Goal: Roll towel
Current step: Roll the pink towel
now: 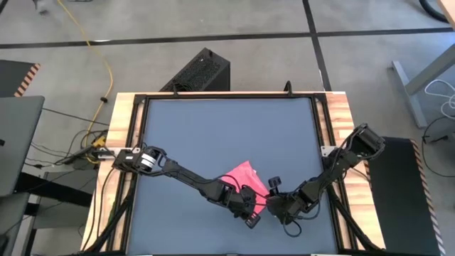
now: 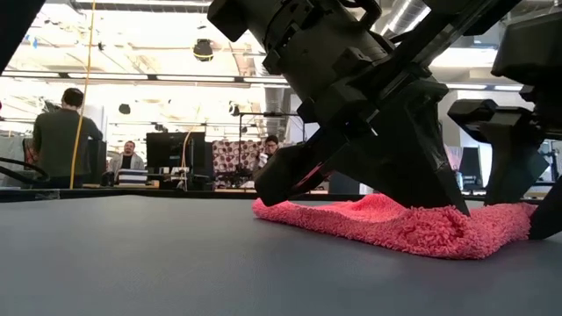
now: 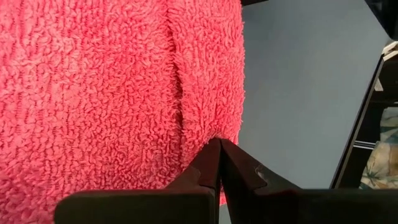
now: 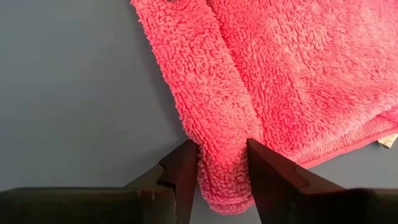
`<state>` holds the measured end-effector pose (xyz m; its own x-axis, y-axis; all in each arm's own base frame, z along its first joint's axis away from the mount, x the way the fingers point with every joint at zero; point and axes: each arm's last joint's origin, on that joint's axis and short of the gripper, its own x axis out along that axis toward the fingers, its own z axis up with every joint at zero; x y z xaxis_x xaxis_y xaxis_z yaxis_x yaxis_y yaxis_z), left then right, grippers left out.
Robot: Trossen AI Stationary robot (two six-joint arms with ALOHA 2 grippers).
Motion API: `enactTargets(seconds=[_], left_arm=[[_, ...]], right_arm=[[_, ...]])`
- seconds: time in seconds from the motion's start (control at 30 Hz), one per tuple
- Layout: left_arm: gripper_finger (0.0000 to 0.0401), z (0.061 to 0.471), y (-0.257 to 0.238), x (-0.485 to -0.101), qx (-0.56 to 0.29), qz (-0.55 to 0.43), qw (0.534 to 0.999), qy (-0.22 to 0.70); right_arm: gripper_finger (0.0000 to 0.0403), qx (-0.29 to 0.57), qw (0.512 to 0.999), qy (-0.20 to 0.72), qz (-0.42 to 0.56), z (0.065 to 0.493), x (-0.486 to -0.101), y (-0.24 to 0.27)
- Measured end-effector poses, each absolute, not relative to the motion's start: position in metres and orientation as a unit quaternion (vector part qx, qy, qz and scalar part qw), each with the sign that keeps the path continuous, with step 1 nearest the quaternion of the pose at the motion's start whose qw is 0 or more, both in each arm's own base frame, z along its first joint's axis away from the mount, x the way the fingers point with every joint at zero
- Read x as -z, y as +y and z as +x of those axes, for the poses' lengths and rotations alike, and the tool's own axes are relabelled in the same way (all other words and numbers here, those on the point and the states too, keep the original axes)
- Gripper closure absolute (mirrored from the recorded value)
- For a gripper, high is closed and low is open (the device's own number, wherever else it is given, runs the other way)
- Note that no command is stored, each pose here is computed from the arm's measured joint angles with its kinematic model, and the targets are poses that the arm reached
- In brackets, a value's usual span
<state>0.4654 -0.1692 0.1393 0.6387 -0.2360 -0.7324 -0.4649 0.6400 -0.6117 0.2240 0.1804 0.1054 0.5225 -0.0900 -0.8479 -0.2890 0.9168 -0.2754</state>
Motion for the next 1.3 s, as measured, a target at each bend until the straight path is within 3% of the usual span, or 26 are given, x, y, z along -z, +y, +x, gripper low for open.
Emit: enactTargets(seconds=[0.2,0.5,0.77,1.3], left_arm=[[0.0401,0.465,-0.169,-0.139,-0.071,-0.419,0.802,0.420],[0.0401,0.465,-0.169,-0.139,-0.080,-0.416,0.804,0.417],[0.0401,0.464,-0.171,-0.138,-0.103,-0.400,0.817,0.403],[0.0401,0.468,-0.187,-0.154,-0.052,-0.356,0.856,0.371]], right_arm=[[0.0259,-0.041,0.859,0.474,-0.189,0.223,-0.112,0.179],[0.0379,-0.050,0.863,0.474,-0.165,0.226,-0.121,0.174],[0.0368,-0.041,0.863,0.491,-0.110,0.225,-0.120,0.174],[0.0367,-0.040,0.859,0.501,-0.097,0.223,-0.119,0.174]])
